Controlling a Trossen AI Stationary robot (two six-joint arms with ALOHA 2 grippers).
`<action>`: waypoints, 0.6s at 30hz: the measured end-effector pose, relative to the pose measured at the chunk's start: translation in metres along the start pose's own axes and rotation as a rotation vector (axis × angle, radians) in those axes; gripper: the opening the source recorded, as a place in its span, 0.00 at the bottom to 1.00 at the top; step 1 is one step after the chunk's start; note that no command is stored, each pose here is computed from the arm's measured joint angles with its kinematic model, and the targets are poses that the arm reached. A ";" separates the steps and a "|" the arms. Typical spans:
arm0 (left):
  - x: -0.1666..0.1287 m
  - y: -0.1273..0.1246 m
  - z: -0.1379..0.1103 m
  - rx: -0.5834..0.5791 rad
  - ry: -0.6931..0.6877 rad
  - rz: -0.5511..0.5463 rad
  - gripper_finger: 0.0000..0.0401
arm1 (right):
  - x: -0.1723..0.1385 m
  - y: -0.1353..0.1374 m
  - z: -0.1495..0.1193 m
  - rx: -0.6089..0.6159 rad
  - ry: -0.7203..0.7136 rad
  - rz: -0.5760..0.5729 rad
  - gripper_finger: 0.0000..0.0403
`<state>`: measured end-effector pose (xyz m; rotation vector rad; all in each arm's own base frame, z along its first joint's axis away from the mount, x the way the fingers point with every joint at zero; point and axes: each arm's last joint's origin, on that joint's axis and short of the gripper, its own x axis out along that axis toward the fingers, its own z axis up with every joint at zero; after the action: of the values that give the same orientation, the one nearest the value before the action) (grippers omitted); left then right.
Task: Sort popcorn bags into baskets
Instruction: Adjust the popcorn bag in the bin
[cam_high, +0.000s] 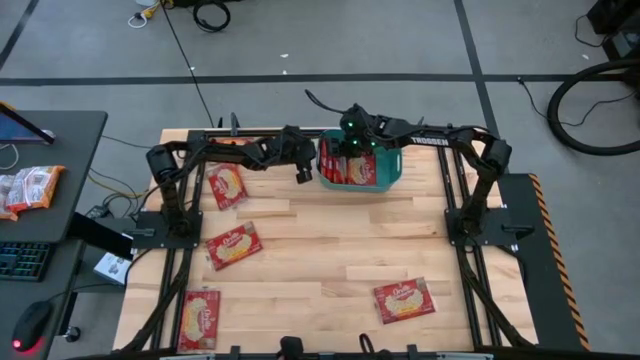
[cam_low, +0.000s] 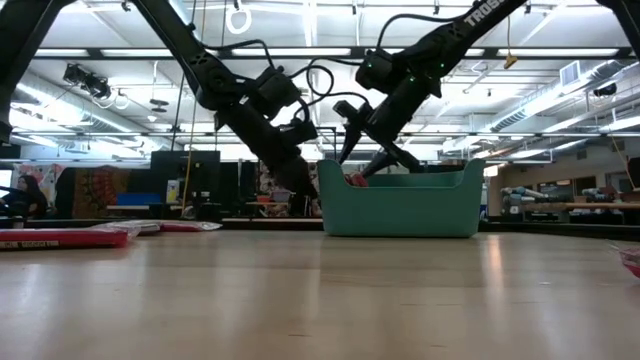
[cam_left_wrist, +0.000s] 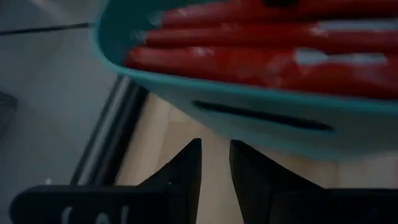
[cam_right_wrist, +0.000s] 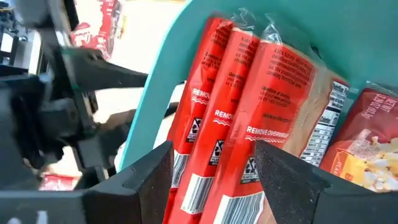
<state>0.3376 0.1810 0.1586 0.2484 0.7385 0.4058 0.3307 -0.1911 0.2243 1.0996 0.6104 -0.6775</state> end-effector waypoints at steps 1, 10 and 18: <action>-0.002 0.001 0.001 0.000 -0.002 0.002 0.22 | 0.000 0.000 0.000 -0.003 -0.003 0.004 0.57; -0.005 0.002 0.001 0.001 0.010 0.006 0.22 | -0.043 -0.009 -0.003 0.008 -0.033 -0.206 0.55; -0.005 0.001 0.003 -0.001 -0.011 -0.002 0.22 | -0.033 -0.039 -0.022 0.016 0.090 -0.575 0.54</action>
<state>0.3363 0.1796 0.1645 0.2492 0.7277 0.4028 0.2779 -0.1760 0.2186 0.9736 1.0168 -1.1309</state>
